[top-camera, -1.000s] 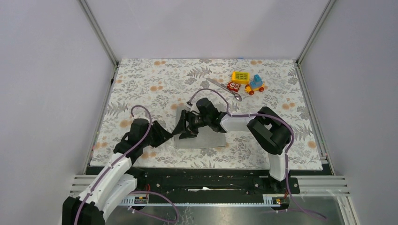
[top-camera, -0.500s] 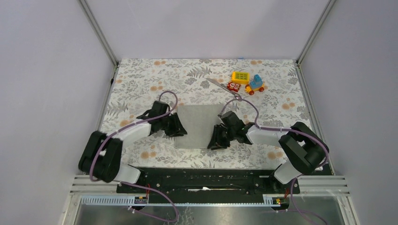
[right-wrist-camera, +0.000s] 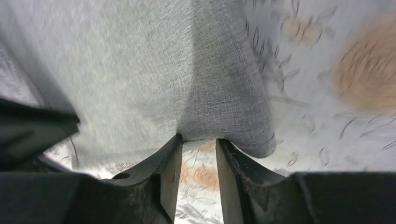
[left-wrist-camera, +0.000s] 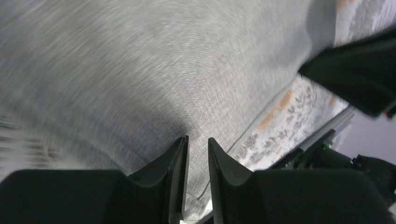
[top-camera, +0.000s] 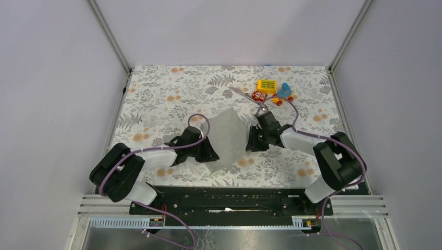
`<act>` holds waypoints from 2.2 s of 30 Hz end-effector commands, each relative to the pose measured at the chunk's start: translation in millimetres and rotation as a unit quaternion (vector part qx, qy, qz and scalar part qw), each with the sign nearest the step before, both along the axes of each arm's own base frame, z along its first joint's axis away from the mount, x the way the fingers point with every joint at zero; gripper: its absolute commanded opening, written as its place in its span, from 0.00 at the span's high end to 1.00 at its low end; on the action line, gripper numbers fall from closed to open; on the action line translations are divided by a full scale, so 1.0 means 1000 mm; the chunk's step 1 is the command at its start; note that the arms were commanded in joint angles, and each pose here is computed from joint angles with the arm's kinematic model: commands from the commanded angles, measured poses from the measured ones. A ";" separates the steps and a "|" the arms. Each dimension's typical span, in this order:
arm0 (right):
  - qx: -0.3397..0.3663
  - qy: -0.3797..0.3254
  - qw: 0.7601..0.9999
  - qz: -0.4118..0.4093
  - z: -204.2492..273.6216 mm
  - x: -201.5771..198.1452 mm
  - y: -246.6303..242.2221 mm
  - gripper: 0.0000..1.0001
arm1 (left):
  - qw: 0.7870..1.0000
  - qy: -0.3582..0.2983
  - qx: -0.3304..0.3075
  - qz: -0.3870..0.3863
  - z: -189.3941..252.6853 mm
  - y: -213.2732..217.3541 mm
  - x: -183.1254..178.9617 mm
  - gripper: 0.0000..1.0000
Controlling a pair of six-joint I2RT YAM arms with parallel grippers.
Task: Fold the napkin into a case and place the utensils inside
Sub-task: Rotate the square-folded napkin at the center of the board.
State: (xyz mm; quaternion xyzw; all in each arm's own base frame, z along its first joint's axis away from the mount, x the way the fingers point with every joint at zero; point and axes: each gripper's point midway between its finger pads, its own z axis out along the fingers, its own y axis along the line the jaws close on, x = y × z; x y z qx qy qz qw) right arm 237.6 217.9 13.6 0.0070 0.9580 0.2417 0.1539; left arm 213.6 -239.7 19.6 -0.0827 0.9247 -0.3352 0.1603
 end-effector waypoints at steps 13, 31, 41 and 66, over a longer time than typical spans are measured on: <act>-0.093 -0.050 0.992 0.070 0.031 0.104 0.022 0.47 | 0.995 0.024 -0.024 -0.096 0.032 -0.111 -0.057 0.61; 0.062 0.012 0.998 0.014 0.016 0.043 0.042 0.62 | 0.999 0.028 0.020 -0.021 -0.001 -0.017 0.011 0.54; -0.036 -0.005 0.999 0.022 0.002 0.091 0.013 0.63 | 0.999 0.006 0.018 -0.027 0.012 -0.040 0.053 0.51; 0.037 0.104 0.994 -0.017 0.021 -0.027 -0.047 0.47 | 0.988 0.120 -0.068 0.063 0.037 0.011 -0.090 0.56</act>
